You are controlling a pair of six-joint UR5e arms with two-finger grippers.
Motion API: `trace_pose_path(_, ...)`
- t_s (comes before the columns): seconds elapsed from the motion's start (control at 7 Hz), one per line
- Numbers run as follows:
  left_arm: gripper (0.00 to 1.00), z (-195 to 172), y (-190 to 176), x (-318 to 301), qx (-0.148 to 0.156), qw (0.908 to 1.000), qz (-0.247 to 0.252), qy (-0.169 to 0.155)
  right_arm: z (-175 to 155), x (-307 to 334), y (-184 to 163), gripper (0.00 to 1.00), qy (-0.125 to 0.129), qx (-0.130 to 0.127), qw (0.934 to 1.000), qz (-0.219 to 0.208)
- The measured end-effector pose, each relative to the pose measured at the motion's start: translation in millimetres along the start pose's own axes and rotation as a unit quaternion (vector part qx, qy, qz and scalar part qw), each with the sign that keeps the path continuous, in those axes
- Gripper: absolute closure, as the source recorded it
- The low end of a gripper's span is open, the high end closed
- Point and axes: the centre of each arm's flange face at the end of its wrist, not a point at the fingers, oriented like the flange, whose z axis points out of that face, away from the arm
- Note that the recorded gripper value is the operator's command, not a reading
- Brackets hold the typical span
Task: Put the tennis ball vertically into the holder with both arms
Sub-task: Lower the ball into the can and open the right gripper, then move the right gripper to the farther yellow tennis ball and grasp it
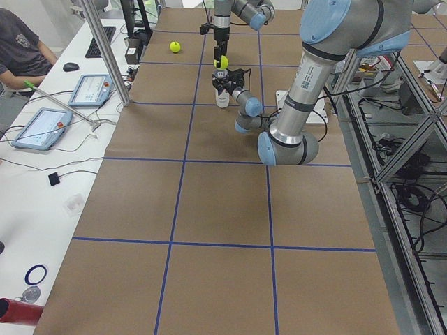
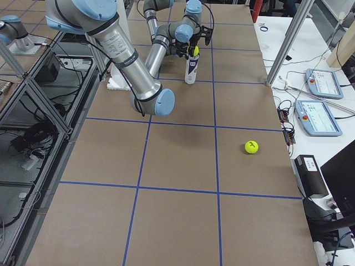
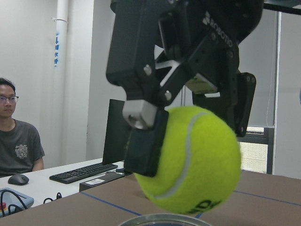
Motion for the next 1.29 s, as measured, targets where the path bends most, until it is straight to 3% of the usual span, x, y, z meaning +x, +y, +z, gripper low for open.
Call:
trace_pose_path(0.14, 0.12, 0, 0, 1, 0.000, 1.0000, 0.000, 0.000, 2, 0, 2, 0.01, 0.001, 0.003, 1.0000, -0.001)
trace_pose_path(1.0, 0.10, 0, 1, 2, -0.001, 1.0000, -0.001, 0.001, 6, 9, -3, 0.01, 0.008, 0.021, 0.9997, -0.002)
trace_pose_path(1.29, 0.10, 0, 1, 3, 0.000, 1.0000, -0.002, 0.002, 8, 55, -54, 0.01, 0.030, 0.047, 0.9984, 0.003)
